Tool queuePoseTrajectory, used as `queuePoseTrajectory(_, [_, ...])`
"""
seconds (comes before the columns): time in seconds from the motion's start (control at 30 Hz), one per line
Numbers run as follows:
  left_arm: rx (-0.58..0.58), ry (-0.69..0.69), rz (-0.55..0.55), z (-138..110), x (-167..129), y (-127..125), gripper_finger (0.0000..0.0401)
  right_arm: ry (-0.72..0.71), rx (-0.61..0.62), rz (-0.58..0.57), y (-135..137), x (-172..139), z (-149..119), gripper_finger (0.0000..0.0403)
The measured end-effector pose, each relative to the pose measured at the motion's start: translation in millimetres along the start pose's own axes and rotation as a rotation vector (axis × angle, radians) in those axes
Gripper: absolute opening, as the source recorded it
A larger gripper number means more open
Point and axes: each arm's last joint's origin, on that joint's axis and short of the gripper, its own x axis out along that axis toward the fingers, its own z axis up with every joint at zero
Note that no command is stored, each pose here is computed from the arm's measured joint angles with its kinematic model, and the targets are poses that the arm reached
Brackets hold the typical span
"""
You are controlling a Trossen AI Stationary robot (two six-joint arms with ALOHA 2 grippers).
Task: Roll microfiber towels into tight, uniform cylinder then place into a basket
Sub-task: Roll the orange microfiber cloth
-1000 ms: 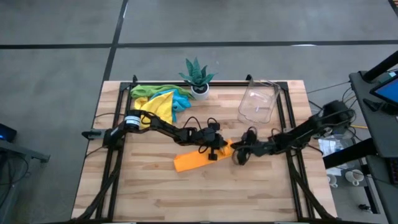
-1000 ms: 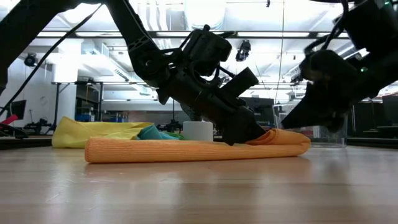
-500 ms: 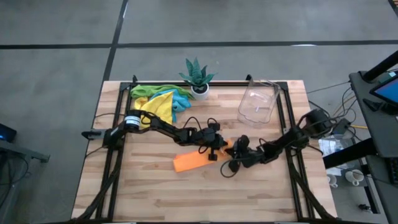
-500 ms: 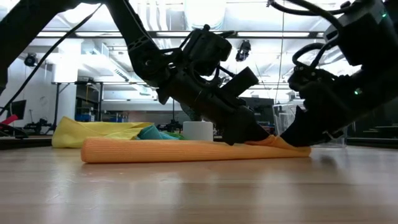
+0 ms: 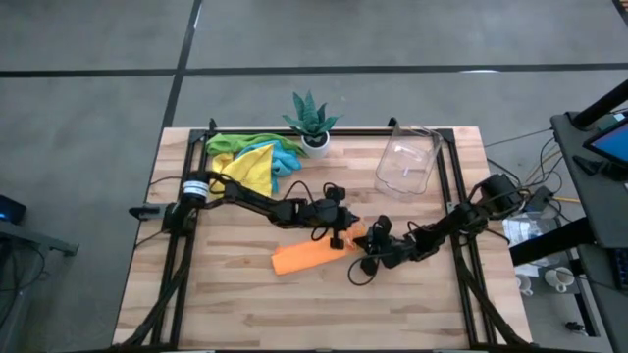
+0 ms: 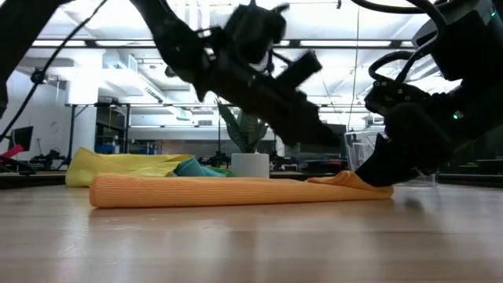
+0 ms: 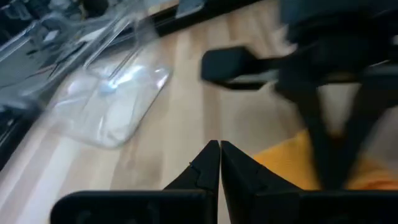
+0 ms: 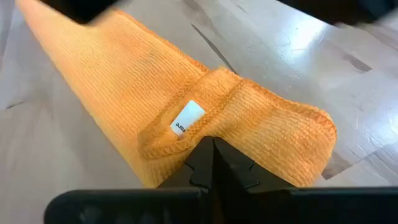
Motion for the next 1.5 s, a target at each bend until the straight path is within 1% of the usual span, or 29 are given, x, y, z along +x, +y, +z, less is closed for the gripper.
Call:
queuePoseTrajectory(0.13, [0.006,-0.060,-0.084,0.5,-16.8,-22.6,0.0000,-0.002,-0.003,-0.002,-0.1,-0.4,0.2,0.0008])
queuePoseTrajectory(0.23, [-0.030,-0.115,-0.114,-8.1,-25.3,-39.8,0.0000,-0.004,-0.009,-0.005,-0.3,-0.6,0.4,0.0008])
queuePoseTrajectory(0.3, [-0.071,-0.144,-0.116,-13.7,-26.4,-44.7,0.0000,-0.005,-0.010,-0.005,-0.3,-0.7,0.6,0.0008])
queuePoseTrajectory(0.4, [-0.149,-0.137,-0.067,-24.9,-23.9,-43.5,0.0000,-0.006,-0.009,-0.005,-0.3,-0.8,0.7,0.0008])
queuePoseTrajectory(0.53, [-0.181,-0.131,-0.026,-31.2,-15.1,-39.3,0.0000,-0.014,-0.015,-0.002,0.1,-1.2,1.7,0.0008])
queuePoseTrajectory(0.63, [-0.182,-0.117,-0.021,-36.1,-6.6,-40.1,0.0000,-0.016,-0.032,0.002,0.3,-2.0,2.9,0.0008])
queuePoseTrajectory(0.73, [-0.175,-0.091,-0.027,-42.0,-2.6,-42.9,0.0000,-0.017,-0.039,0.008,0.7,-2.6,3.8,0.0009])
queuePoseTrajectory(0.87, [-0.195,-0.085,-0.029,-42.9,-1.3,-43.5,0.0000,-0.020,-0.037,0.009,0.8,-2.7,4.1,0.0009])
queuePoseTrajectory(1.0, [-0.235,-0.044,-0.092,-46.2,-2.5,-51.0,0.0000,-0.022,-0.036,0.007,0.8,-2.7,4.3,0.0009])
queuePoseTrajectory(1.27, [-0.239,-0.037,-0.143,-44.3,-8.3,-69.9,0.0000,-0.028,-0.029,0.004,0.5,-2.5,5.2,0.0009])
queuePoseTrajectory(1.4, [-0.240,-0.034,-0.137,-44.8,-8.0,-68.8,0.0000,-0.035,-0.022,0.006,1.1,-3.0,6.8,0.0009])
queuePoseTrajectory(1.5, [-0.240,-0.020,-0.131,-48.3,-6.1,-66.4,0.0000,-0.066,-0.015,0.026,5.2,-6.6,16.7,0.0009])
